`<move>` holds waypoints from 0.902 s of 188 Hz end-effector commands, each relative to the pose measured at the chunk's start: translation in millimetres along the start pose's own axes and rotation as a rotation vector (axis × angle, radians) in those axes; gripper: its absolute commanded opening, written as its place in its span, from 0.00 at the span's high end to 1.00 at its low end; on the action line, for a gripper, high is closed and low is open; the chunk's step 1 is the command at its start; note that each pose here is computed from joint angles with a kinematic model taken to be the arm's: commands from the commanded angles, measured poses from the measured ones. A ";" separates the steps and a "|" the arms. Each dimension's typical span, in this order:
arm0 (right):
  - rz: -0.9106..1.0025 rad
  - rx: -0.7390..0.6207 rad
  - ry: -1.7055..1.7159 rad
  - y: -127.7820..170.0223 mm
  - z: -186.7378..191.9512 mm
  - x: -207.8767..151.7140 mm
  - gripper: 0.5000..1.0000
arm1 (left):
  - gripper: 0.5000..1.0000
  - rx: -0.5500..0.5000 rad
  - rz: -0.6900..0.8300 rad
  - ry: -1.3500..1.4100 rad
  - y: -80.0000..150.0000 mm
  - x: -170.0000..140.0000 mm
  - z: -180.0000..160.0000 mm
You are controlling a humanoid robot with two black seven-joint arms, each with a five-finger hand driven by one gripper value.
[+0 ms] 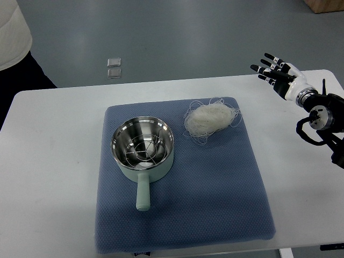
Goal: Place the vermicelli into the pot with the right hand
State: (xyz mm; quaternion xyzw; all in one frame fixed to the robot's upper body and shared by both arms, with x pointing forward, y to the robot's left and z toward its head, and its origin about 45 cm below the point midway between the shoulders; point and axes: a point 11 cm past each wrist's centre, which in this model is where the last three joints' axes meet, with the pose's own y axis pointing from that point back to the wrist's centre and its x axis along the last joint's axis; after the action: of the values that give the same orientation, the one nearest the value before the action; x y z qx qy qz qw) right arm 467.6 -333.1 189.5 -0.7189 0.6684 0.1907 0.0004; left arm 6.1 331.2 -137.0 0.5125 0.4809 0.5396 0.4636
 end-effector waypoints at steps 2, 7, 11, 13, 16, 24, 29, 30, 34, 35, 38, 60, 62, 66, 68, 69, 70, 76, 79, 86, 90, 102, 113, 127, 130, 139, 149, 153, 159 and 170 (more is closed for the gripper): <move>-0.006 -0.002 0.006 0.4 0.1 0.0 0.14 | 0.00 0.000 0.000 0.000 0.0 0.1 0.1; -0.013 0.000 0.006 0.3 -1.1 -0.6 0.14 | 0.00 0.000 0.000 -0.002 0.0 0.5 0.1; -0.016 0.000 0.006 0.3 -1.1 -0.9 0.14 | 0.00 0.001 0.002 0.000 0.0 0.7 -0.8; -0.018 0.000 0.006 0.5 -1.5 -0.5 0.14 | 0.00 0.001 0.002 0.000 0.0 0.7 -0.8; -0.025 -0.001 0.007 0.3 -1.8 -1.7 0.14 | 0.00 0.000 0.000 0.000 0.0 0.1 0.1; -0.036 0.001 0.007 0.5 -2.3 -2.3 0.14 | 0.00 0.001 0.002 0.000 0.0 0.7 -0.8; -0.041 0.000 0.009 0.6 -2.0 -2.9 0.14 | 0.00 0.000 0.002 0.000 0.0 0.6 0.1; -0.044 -0.001 0.011 0.3 -2.5 -3.5 0.14 | 0.00 0.001 0.000 0.001 0.0 0.4 0.0; -0.046 -0.002 0.013 0.6 -1.7 -3.5 0.14 | 0.00 0.001 0.002 0.000 0.0 0.7 -0.8; -0.046 -0.002 0.013 0.6 -1.7 -3.5 0.14 | 0.00 0.001 0.002 0.000 0.0 0.7 -0.8; -0.050 -0.004 0.018 0.6 -1.3 -4.0 0.14 | 0.00 0.000 0.002 0.000 0.0 0.6 0.1; -0.059 -0.005 0.033 0.4 -1.8 -5.3 0.14 | 0.00 0.001 0.003 0.000 -0.1 1.2 -0.8; -0.059 -0.003 0.034 0.4 -2.0 -5.3 0.14 | 0.00 0.000 0.003 -0.002 0.0 1.2 0.1; -0.060 -0.004 0.037 0.4 -1.9 -5.3 0.14 | 0.00 0.001 0.003 0.000 0.0 1.1 -0.1; -0.061 -0.005 0.039 0.5 -1.7 -5.5 0.14 | 0.00 0.000 0.003 0.000 0.0 1.1 0.1; -0.061 -0.005 0.039 0.5 -1.7 -5.5 0.14 | 0.00 0.000 0.003 0.000 0.0 1.1 0.1; -0.062 -0.005 0.040 0.5 -1.7 -5.5 0.14 | 0.00 0.000 0.003 0.000 0.0 1.1 0.1; -0.064 -0.004 0.043 0.4 -1.9 -6.1 0.14 | 0.00 0.001 0.003 0.000 0.0 1.1 -0.1; -0.066 -0.004 0.046 0.2 -2.5 -7.0 0.14 | 0.00 0.000 0.003 -0.002 0.0 1.2 0.1; -0.068 -0.005 0.052 0.2 -2.4 -7.3 0.14 | 0.00 0.000 0.003 -0.002 0.0 1.2 0.1; -0.070 -0.005 0.055 0.2 -2.3 -7.5 0.14 | 0.00 0.000 0.003 0.000 0.0 1.1 0.1; -0.097 -0.002 0.068 -0.8 -5.4 -12.3 0.14 | 0.00 0.000 0.003 0.000 0.0 1.1 0.1; -0.120 0.000 0.084 -1.6 -8.0 -16.4 0.14 | 0.00 0.000 0.003 0.000 0.0 1.1 0.1; -0.141 -0.003 0.101 -1.1 -7.8 -18.1 0.14 | 0.00 0.000 0.002 -0.002 0.0 0.6 0.1; -0.144 -0.004 0.104 -1.1 -7.7 -18.5 0.14 | 0.00 0.001 0.002 -0.002 0.0 0.6 -0.1; -0.156 -0.008 0.125 -0.9 -6.7 -19.8 0.14 | 0.00 0.001 0.002 -0.002 0.0 0.6 -0.1; -0.168 -0.013 0.158 -0.6 -5.8 -21.0 0.14 | 0.00 0.000 0.000 0.000 0.0 0.1 0.1; -0.174 -0.015 0.175 -0.5 -5.6 -21.6 0.14 | 0.00 0.001 0.000 -0.002 0.0 0.1 -0.8; -0.187 -0.021 0.203 -0.2 -4.3 -22.9 0.14 | 0.00 0.000 0.002 -0.002 0.0 0.6 0.1; -0.219 -0.024 0.256 0.3 -4.3 -26.6 0.14 | 0.00 0.000 0.002 -0.002 0.0 0.6 0.1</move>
State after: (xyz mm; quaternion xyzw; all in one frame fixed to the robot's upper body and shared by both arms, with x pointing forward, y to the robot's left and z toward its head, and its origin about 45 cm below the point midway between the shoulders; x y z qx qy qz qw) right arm 468.8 -313.4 200.2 -0.7889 0.5984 0.1313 -0.0481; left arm 6.1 331.7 -137.0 0.5133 0.4803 0.5394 0.4635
